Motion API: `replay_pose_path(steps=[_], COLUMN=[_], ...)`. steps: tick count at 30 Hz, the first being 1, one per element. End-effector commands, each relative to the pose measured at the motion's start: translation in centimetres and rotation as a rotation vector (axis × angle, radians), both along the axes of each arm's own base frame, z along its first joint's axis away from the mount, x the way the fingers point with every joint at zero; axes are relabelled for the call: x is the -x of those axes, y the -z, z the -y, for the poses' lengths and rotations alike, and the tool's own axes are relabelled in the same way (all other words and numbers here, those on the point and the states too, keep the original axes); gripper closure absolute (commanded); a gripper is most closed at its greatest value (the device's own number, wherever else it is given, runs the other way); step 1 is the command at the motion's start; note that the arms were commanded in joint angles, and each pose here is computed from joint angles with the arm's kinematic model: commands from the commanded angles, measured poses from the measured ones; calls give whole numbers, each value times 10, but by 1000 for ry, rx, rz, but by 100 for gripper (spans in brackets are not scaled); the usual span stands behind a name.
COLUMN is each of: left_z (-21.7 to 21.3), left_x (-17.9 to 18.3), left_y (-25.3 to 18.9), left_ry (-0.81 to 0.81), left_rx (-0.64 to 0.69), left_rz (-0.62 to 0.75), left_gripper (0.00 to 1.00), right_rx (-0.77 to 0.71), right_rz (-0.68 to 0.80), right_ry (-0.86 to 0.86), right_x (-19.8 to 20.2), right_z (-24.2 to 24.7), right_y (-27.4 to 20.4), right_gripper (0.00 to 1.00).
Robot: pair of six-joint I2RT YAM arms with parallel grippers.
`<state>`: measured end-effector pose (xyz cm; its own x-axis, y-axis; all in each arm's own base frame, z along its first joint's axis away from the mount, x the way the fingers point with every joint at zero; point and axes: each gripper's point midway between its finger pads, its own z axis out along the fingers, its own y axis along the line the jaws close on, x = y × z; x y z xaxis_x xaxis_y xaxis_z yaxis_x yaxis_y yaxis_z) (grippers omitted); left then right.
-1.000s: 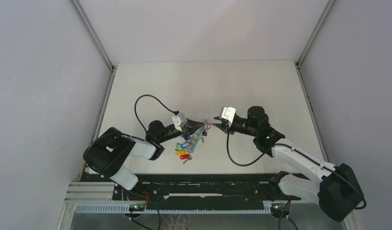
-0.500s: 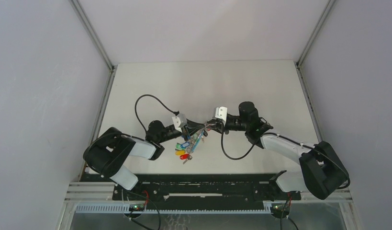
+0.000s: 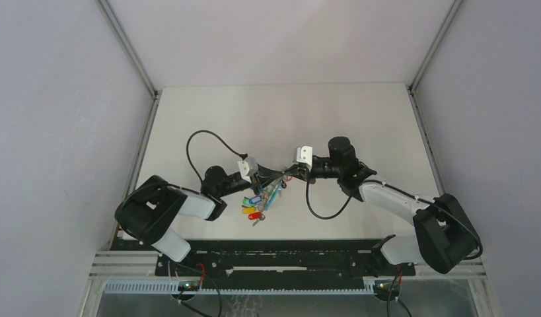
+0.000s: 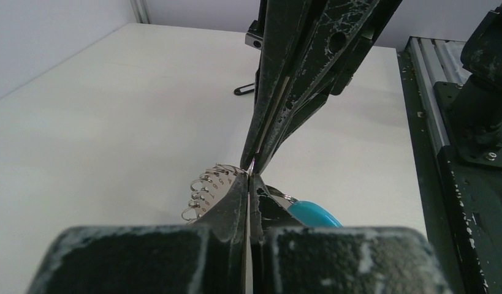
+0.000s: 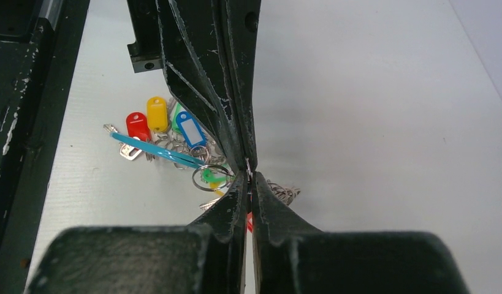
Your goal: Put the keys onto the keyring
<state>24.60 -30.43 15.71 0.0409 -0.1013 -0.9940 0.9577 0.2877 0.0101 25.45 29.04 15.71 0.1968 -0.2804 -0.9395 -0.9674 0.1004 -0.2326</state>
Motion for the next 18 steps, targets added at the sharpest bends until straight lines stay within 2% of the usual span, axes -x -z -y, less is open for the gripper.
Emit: replay_pose_path(steps=[1,5,8,18], left_z=[5,6,7,11], left_x=[-2,1,2,9], left_y=[-33,-31,-33,-33], left_ry=[32,53,64,120], left_rx=[62,56,57,52], left_rz=[109,115,121,120], left_gripper=[96,85,81,83], right_rx=[-28,-34,-40,-59], right_rz=[59,64,68,68], right_ry=[-42,-71,-90,-115], right_x=[1,7,10,12], right_z=[-3,-3,-4,-7], right_y=[-26,-31,-36,-43], right_gripper=[100,100,100,100])
